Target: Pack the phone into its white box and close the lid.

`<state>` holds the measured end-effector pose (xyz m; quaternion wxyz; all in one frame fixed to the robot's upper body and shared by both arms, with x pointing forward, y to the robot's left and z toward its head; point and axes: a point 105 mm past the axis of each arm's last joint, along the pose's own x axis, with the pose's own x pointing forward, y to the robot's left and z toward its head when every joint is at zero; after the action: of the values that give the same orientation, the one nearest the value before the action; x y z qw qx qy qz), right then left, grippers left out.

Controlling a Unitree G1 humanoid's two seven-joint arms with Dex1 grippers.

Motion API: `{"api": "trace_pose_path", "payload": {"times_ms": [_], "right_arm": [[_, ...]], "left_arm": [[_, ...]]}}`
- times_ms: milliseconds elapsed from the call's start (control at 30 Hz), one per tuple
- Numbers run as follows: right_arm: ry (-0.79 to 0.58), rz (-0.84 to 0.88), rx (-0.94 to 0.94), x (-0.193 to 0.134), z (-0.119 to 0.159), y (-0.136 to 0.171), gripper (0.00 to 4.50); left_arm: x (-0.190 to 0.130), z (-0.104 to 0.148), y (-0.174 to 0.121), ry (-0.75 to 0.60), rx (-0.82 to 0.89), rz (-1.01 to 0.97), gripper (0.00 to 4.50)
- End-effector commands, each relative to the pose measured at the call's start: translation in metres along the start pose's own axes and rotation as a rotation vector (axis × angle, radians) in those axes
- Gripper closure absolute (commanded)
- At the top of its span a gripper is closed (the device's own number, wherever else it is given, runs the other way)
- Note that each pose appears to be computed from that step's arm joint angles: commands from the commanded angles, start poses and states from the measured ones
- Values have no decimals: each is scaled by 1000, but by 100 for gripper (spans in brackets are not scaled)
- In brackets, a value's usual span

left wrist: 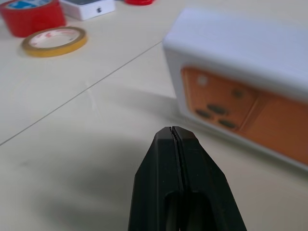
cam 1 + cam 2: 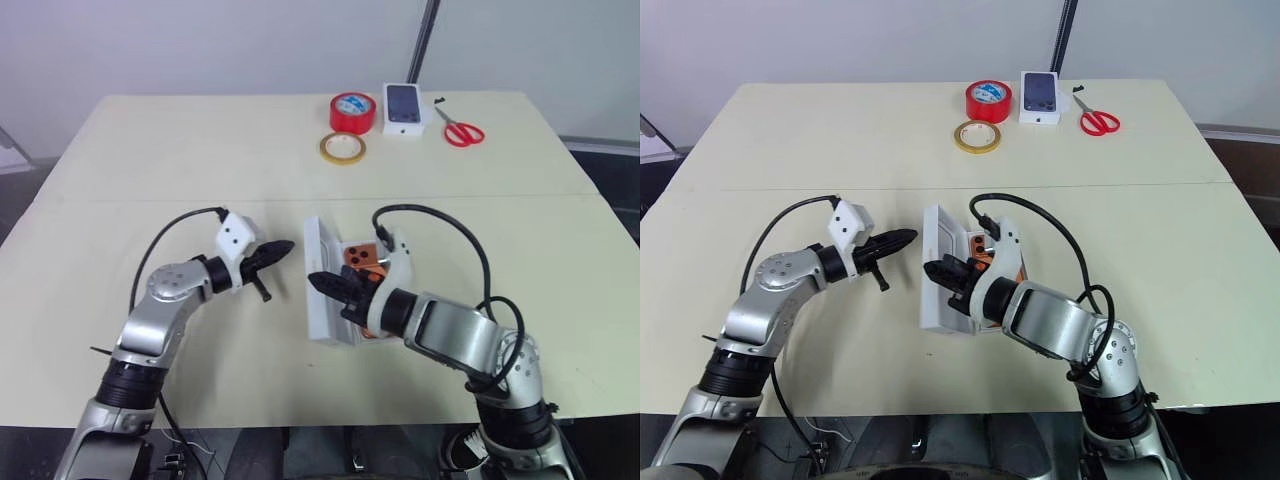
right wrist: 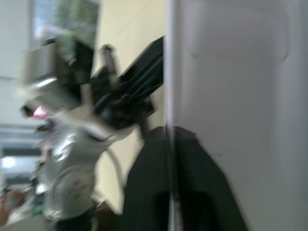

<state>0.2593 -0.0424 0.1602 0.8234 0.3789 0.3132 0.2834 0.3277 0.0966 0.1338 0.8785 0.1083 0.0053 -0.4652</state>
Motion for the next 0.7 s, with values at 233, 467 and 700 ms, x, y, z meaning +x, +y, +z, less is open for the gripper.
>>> {"api": "trace_pose_path", "payload": {"times_ms": [233, 467, 700], "right_arm": [[33, -100, -485, -41, 76, -7, 166], [53, -314, -833, -61, 97, -31, 355], [208, -445, -1248, -72, 85, -58, 448]], "left_arm": [[51, 17, -50, -20, 6, -227, 450], [77, 25, -60, -47, -32, -230, 450], [54, 30, -42, -40, -52, -166, 450]]}}
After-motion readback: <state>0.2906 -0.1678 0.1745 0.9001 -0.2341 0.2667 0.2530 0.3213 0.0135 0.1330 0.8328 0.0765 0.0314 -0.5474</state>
